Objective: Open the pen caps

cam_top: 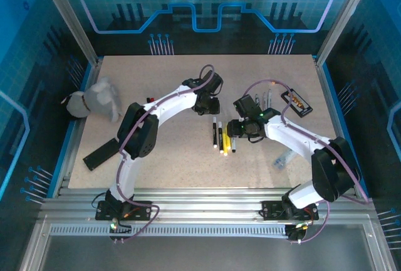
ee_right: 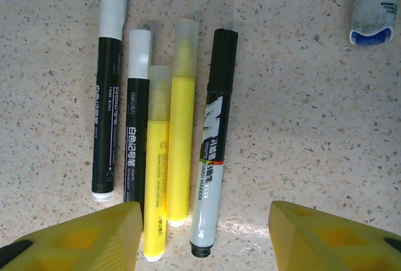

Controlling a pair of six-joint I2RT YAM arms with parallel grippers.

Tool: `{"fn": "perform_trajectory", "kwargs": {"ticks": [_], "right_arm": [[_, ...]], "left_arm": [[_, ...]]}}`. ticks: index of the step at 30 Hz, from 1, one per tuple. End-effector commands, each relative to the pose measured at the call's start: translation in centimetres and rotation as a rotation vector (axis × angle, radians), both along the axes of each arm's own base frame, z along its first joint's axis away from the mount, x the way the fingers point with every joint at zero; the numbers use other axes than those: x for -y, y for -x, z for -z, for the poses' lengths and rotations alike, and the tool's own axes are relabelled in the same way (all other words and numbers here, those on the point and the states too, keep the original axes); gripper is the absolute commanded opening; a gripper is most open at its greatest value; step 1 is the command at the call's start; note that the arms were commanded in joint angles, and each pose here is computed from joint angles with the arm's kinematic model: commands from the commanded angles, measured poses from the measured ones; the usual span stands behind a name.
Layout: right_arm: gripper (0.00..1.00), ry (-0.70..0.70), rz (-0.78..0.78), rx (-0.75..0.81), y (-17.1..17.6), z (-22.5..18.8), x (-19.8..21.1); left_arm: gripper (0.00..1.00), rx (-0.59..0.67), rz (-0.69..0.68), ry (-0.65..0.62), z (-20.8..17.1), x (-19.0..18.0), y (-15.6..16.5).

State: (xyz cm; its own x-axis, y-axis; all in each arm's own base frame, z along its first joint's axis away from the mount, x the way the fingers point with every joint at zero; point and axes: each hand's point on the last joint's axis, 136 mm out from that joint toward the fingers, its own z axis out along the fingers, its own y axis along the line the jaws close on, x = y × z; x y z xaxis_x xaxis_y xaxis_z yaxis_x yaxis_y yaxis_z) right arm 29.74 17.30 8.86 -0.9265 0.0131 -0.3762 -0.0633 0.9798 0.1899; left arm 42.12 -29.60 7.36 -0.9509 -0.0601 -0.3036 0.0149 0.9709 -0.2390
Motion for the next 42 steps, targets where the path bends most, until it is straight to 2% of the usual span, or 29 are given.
{"fn": "perform_trajectory", "kwargs": {"ticks": [1,22,42], "right_arm": [[0.57,-0.02,-0.003,0.003,-0.3,-0.2,-0.8],[0.56,-0.002,0.01,-0.001,-0.1,0.4,0.3],[0.55,-0.033,0.008,-0.014,0.0,0.8,-0.3]], "left_arm": [[0.4,-0.036,0.022,-0.006,1.1,0.6,0.7],[0.4,-0.089,0.04,-0.093,4.7,1.3,1.2],[0.3,-0.15,0.012,-0.186,9.1,0.0,1.7]]}}
